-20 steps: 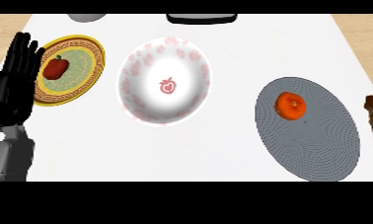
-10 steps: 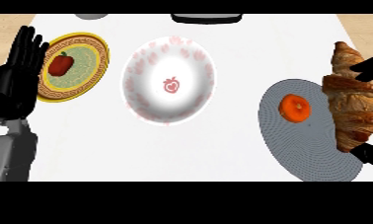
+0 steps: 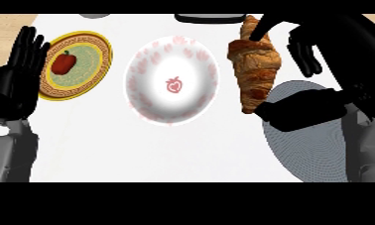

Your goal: Pick the croissant from the placemat and place it in the bowl

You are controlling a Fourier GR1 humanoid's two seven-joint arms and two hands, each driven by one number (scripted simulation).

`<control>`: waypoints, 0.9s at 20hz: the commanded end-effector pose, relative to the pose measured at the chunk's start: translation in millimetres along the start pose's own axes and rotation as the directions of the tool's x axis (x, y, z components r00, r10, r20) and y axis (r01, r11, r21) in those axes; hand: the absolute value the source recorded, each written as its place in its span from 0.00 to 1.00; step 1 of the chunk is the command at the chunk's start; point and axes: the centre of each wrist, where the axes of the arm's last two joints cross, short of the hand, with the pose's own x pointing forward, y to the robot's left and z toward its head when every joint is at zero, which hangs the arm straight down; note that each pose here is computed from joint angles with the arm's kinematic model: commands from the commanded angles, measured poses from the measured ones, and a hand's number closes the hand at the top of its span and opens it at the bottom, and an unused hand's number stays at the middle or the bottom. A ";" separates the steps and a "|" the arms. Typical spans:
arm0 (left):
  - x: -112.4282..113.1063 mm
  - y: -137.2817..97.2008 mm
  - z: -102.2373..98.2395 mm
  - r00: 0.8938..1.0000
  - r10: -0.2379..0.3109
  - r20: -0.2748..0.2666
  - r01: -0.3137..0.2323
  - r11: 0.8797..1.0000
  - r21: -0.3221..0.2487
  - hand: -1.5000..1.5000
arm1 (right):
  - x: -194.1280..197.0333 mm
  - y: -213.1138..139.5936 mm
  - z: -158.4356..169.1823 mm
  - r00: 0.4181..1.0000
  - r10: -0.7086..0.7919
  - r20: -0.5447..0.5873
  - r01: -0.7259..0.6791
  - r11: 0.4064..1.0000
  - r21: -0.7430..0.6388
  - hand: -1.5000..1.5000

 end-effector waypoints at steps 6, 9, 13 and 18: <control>8.3 12.3 1.1 1.000 0.003 0.008 -0.003 1.000 -0.001 0.50 | 36.9 78.6 -53.0 0.997 -0.003 -0.072 0.013 0.990 0.141 1.00; 5.0 4.9 -2.9 1.000 -0.011 -0.007 0.011 1.000 -0.004 0.50 | 34.2 120.7 -65.9 0.998 0.024 -0.062 -0.015 0.990 0.141 1.00; 14.0 15.6 -9.1 1.000 -0.002 -0.009 0.002 1.000 0.008 0.50 | 12.6 141.7 -83.3 0.989 0.099 -0.108 -0.084 0.987 0.136 1.00; 12.3 10.2 2.0 1.000 -0.006 0.007 0.006 1.000 0.004 0.50 | -8.5 182.1 -102.2 0.954 0.096 -0.284 -0.066 0.991 0.115 1.00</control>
